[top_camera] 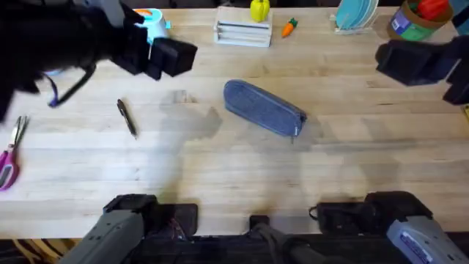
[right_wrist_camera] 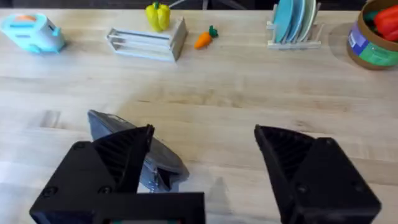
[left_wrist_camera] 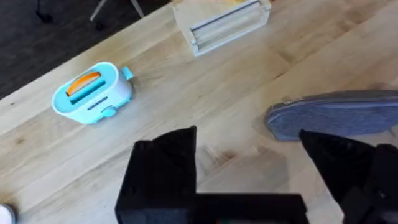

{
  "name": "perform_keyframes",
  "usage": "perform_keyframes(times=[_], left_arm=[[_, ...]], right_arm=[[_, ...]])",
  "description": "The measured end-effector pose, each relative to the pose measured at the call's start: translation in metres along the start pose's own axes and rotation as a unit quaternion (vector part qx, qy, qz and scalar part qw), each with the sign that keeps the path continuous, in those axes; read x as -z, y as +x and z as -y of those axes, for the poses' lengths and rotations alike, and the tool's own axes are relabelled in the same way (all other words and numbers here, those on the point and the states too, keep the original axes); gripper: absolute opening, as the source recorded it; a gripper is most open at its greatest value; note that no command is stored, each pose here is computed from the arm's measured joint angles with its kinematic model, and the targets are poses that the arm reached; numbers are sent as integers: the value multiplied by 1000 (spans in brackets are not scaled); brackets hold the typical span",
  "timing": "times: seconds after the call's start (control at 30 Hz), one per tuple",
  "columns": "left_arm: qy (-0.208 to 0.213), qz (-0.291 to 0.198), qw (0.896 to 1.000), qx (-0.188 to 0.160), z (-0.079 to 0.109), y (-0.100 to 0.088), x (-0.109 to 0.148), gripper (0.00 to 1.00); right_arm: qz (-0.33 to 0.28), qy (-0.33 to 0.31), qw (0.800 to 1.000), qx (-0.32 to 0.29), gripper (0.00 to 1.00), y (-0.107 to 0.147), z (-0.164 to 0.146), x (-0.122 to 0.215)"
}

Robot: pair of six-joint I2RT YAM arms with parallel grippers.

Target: Unzip the bag, pick up the pens from the table one at a time and place them inside, then zip the bag closed.

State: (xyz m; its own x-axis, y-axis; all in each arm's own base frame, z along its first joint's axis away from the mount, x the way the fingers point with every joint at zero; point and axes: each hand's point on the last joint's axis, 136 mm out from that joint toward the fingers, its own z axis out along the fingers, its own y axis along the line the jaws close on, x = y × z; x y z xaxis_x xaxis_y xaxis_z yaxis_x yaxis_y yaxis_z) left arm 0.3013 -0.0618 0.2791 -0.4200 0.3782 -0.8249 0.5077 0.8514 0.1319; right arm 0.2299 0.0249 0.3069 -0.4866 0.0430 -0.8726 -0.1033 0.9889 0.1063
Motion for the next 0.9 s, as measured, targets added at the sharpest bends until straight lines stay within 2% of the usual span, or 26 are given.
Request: perform_keyframes(times=[0.17, 0.27, 0.33, 0.43, 0.53, 0.6, 0.73, 0.77, 0.9], left_arm=[[37, -63, 997, 17, -4, -8, -6, 991], [65, -105, 992, 3, 0, -2, -8, 991], [94, -130, 987, -30, 8, 6, -9, 992], [142, -139, 975, -101, 22, 14, -16, 993], [162, -110, 963, -183, 26, 4, -33, 993], [167, -95, 956, -220, 26, -1, -43, 993], [191, -82, 947, -245, 31, 0, -53, 994], [221, -53, 936, -268, 39, -4, -61, 994], [278, -30, 910, -307, 51, 5, -75, 993]], right_arm=[[5, -21, 1000, -8, 995, -7, -8, 6], [-19, -34, 999, -16, 996, 5, -13, 6], [-36, -38, 998, -20, 995, 12, -14, 7], [-46, -40, 998, -20, 995, 16, -15, 4], [-53, -42, 998, -7, 995, 17, -14, -1], [-56, -44, 997, 0, 995, 16, -15, -4], [-59, -46, 997, 6, 995, 17, -15, -5], [-58, -46, 997, 9, 996, 17, -15, -5], [-58, -47, 997, 13, 996, 17, -15, -5]])
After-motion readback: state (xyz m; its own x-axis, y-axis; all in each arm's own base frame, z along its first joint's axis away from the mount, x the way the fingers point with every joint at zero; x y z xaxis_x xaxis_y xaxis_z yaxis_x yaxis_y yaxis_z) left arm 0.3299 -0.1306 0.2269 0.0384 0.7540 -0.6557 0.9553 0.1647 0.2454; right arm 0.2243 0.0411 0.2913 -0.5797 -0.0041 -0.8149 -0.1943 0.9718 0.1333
